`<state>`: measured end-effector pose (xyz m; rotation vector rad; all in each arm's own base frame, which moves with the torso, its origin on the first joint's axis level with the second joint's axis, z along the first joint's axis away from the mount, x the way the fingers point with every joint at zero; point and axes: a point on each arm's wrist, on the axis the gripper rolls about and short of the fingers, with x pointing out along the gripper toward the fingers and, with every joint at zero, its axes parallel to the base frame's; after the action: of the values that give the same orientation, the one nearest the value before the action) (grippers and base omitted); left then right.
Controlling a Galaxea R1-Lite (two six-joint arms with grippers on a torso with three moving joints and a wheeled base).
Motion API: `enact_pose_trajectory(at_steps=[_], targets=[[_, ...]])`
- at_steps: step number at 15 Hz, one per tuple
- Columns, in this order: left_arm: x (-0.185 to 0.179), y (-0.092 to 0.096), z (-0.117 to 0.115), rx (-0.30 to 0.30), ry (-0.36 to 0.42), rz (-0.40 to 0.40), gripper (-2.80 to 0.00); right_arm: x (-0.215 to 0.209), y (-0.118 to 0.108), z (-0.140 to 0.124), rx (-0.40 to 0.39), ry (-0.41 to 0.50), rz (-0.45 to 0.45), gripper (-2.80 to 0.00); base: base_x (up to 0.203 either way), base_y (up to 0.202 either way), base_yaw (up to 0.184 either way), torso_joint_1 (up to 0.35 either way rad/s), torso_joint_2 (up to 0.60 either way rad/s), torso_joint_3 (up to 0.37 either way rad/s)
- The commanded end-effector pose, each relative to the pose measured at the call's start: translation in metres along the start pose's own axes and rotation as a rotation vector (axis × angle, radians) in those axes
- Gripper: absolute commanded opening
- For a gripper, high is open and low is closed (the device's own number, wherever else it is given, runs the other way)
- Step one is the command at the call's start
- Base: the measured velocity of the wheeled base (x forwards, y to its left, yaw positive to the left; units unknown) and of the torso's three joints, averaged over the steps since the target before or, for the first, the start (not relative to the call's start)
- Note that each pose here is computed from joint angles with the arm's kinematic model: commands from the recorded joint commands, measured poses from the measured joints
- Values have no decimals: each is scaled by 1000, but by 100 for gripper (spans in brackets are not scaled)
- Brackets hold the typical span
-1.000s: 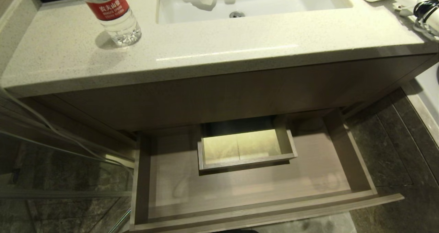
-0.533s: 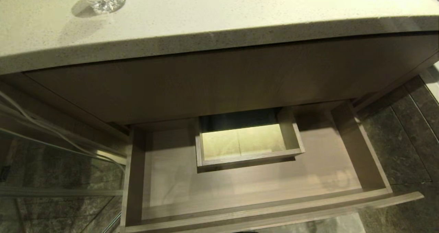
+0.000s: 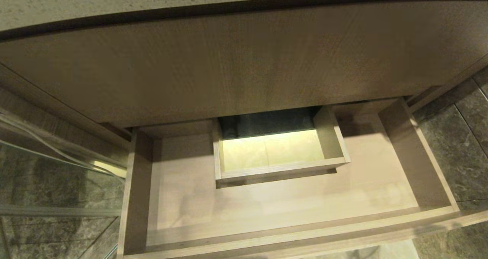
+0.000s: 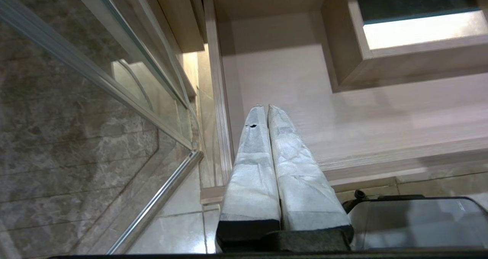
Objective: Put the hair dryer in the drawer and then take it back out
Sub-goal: Close the drawer
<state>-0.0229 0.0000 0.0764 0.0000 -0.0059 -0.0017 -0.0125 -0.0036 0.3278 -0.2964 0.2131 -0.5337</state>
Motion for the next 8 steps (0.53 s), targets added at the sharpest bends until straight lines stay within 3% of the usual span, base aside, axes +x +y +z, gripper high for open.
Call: enact_pose_trajectory(at_steps=[1, 8], targets=[[0, 0, 0, 0, 0, 0, -280, 0, 0, -2, -4, 7, 0, -280, 0, 0, 0, -221, 498, 263], [0, 0, 0, 0, 0, 0, -280, -1, 1, -4, -5, 9, 1, -280, 0, 0, 0, -212, 478, 268]])
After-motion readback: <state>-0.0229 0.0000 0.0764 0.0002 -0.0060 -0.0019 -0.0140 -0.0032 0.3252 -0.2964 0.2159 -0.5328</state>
